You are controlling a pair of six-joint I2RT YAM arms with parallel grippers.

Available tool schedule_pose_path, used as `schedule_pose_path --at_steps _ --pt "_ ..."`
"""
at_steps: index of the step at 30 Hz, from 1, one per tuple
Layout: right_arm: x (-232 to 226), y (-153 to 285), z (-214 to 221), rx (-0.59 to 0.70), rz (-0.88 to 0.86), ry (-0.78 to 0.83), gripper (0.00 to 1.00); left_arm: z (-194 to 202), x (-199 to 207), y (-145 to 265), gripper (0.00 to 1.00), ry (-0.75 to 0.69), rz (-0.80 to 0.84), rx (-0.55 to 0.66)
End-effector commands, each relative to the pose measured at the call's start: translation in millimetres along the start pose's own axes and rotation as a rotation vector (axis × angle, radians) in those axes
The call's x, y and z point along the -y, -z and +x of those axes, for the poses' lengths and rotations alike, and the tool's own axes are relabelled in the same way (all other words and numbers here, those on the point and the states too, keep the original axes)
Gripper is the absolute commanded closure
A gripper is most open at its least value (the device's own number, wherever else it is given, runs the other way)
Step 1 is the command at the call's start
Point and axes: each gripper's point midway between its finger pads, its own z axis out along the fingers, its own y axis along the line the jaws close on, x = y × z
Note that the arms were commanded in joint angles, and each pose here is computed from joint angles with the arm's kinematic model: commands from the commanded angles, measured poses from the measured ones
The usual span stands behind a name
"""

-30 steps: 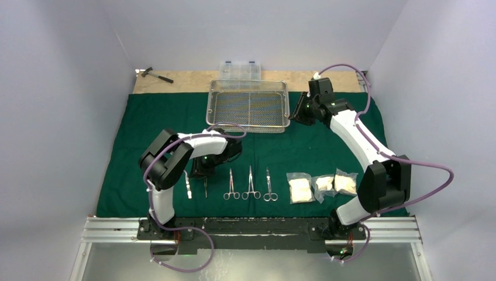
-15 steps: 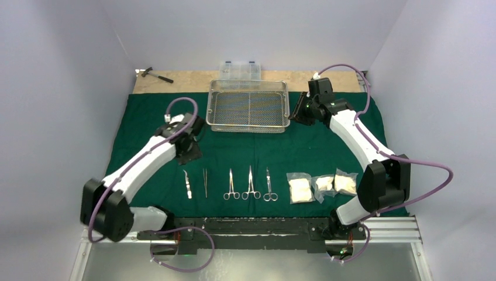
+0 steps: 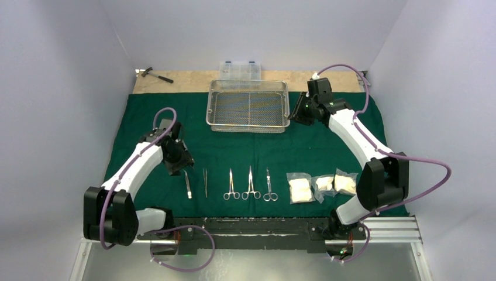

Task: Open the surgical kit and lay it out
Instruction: Pick up the medical item from the surgical kit.

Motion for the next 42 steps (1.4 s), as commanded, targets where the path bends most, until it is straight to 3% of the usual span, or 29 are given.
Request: schedule_pose_path --at_steps 1,7,22,27,31,36,42 --pt "-10 7 -14 0.041 -0.039 0.004 0.65 3 -9 -10 0.51 -0.008 0.006 -0.059" --pt "-12 6 -10 0.019 -0.046 -0.003 0.65 10 -19 -30 0.57 0.048 0.002 -0.122" --pt "-14 5 -11 0.016 -0.055 -0.003 0.65 5 -22 -49 0.77 0.091 -0.007 -0.131" --pt "-20 7 -16 0.028 -0.081 0.015 0.65 0 -26 -44 0.98 0.076 -0.041 -0.126" --pt "-32 10 -5 -0.002 -0.158 0.012 0.65 -8 -25 -29 1.0 0.056 -0.05 -0.111" --pt "-78 31 16 0.006 -0.381 0.109 0.58 -14 -20 -11 1.0 0.019 -0.04 -0.117" --pt "-196 94 109 -0.05 -0.91 0.428 0.31 -24 5 8 1.0 -0.009 0.074 -0.119"
